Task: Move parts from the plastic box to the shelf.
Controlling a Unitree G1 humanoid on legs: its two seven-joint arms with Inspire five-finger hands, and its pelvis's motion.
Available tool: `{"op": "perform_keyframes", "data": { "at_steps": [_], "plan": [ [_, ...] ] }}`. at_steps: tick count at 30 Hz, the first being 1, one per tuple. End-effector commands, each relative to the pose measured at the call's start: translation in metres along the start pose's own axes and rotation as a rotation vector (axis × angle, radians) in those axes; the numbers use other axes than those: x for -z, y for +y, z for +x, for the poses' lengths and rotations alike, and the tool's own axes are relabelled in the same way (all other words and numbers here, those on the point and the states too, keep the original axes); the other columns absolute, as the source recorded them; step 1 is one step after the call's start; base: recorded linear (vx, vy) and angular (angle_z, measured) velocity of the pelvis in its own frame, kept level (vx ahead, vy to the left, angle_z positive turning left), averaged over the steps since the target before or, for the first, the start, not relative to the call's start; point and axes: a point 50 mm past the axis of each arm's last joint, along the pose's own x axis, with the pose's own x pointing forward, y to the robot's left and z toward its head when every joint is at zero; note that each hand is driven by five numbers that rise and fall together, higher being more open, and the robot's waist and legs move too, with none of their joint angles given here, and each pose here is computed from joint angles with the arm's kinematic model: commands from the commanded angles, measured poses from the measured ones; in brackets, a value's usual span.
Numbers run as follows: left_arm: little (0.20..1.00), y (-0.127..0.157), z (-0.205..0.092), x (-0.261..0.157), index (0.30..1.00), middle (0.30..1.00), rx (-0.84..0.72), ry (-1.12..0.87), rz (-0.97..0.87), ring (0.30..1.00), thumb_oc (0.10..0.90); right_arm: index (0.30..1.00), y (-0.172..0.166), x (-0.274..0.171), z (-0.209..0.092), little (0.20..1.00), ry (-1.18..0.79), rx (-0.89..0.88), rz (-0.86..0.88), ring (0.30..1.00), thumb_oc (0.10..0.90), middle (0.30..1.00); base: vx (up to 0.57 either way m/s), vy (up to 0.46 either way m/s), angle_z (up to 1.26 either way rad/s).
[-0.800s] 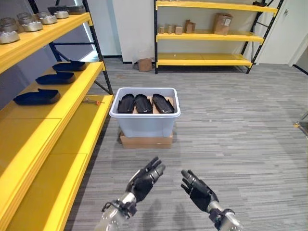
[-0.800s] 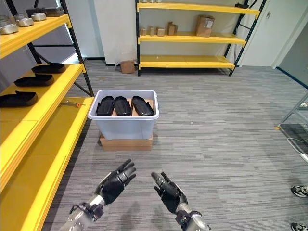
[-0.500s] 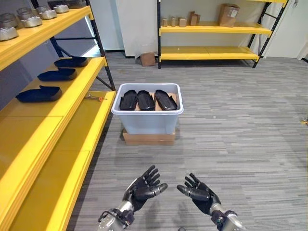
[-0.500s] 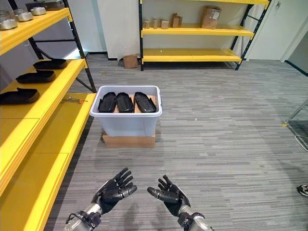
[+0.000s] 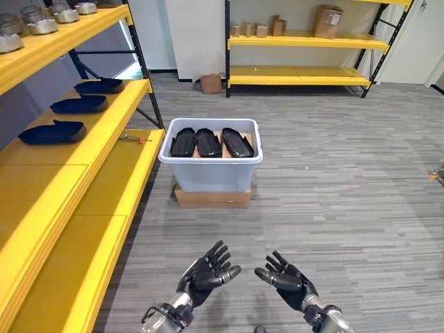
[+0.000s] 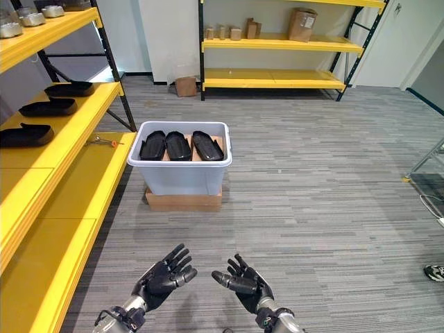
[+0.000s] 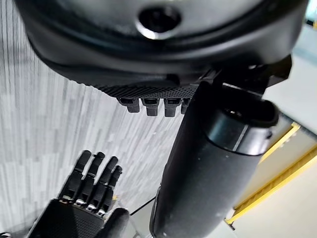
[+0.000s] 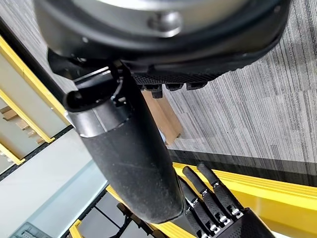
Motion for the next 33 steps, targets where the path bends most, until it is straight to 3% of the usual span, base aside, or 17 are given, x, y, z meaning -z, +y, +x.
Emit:
{"op": "perform_keyframes", "data": {
  "at_steps": [1,28,33],
  "plan": [
    [1.0,-0.006,0.019,-0.036,1.0,1.0,0.012,-0.138,0.064,1.0,0.9,1.0,0.028,-0.039,0.015,1.0,-0.178,-0.149,-0.059,1.0,0.9,1.0,0.0,0.0,0.0],
    [1.0,-0.013,0.024,-0.05,1.0,1.0,0.018,-0.148,0.156,1.0,0.9,1.0,0.028,-0.052,0.014,1.0,-0.211,-0.152,-0.148,1.0,0.9,1.0,0.0,0.069,0.02],
    [1.0,-0.011,0.027,-0.055,1.0,1.0,0.011,-0.138,0.195,1.0,0.9,1.0,0.029,-0.056,0.015,1.0,-0.223,-0.132,-0.23,1.0,0.9,1.0,-0.03,0.104,0.01]
  ]
}}
